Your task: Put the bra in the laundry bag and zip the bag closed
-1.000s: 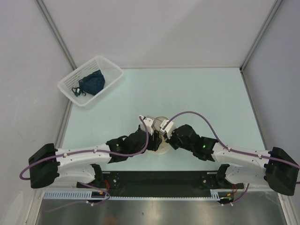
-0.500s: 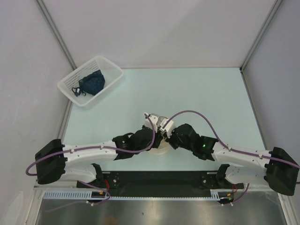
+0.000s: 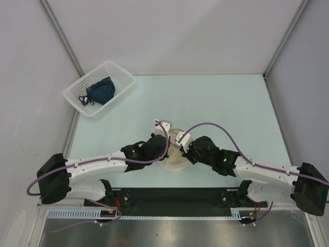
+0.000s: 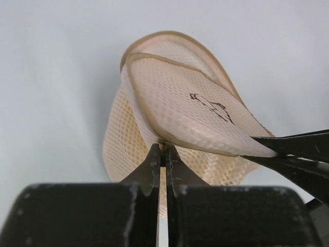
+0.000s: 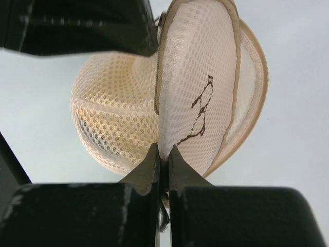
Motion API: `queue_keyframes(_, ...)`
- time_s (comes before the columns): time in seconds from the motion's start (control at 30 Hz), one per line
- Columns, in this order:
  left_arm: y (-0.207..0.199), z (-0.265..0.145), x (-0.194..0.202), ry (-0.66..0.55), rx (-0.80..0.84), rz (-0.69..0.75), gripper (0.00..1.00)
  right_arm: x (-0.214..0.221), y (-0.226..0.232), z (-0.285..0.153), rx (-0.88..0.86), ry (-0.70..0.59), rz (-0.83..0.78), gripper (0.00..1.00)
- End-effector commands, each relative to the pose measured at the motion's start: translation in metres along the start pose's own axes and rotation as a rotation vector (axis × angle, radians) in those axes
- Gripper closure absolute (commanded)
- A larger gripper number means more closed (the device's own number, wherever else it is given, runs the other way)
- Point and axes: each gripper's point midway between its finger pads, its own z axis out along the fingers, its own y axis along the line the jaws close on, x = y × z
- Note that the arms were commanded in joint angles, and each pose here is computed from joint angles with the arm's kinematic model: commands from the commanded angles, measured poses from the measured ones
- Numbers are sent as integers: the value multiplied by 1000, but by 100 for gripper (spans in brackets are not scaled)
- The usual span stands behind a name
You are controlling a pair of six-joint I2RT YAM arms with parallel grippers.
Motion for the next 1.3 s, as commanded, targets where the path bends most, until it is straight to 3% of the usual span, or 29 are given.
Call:
queue_keyframes(0.0,15,-7,-21,-58,0,36,100,-12,-2,-7,-5,-27,-45,100)
queue_keyframes(0.1,27,-10,-26,-62,-5,32,100,-10,-6,-8,3,-26,-52,100)
queue_keyframes(0.2,21,-15,-34,-70,91,57,100,-16,-12,-9,24,-56,-48,100)
queue_keyframes(0.27,1,-22,-33,-63,218,76,100,-18,-18,-7,42,-67,-46,100)
queue_keyframes(0.37,-27,-36,-29,-56,399,77,100,-16,-34,-2,88,-56,-48,92)
queue_keyframes(0.47,-37,-45,-27,-83,486,32,100,-19,-50,4,134,-61,-49,75)
queue_keyframes(0.5,-39,-45,-23,-84,500,11,100,-21,-52,4,136,-53,-72,60)
queue_keyframes(0.53,-39,-44,-19,-75,501,5,100,-23,-50,4,126,-53,-85,55)
queue_keyframes(0.57,-40,-43,-17,-66,508,5,100,-29,-42,0,108,-76,-112,51)
queue_keyframes(0.6,-42,-43,-15,-56,520,6,100,-29,-35,-3,99,-98,-135,39)
queue_keyframes(0.7,-44,-41,-11,-38,528,11,100,-39,-19,-21,100,-201,-195,22)
queue_keyframes(0.9,-49,-43,-15,-40,547,36,100,-46,-2,-36,44,-283,-226,22)
queue_keyframes(1.13,-51,-46,-16,-33,561,46,100,-54,17,-14,-56,-256,-246,40)
queue_keyframes(1.23,-48,-48,-18,-41,550,43,100,-55,15,-7,-43,-239,-237,61)
queue_keyframes(1.27,-37,-42,-17,-39,477,25,100,-51,14,-6,-39,-219,-236,77)
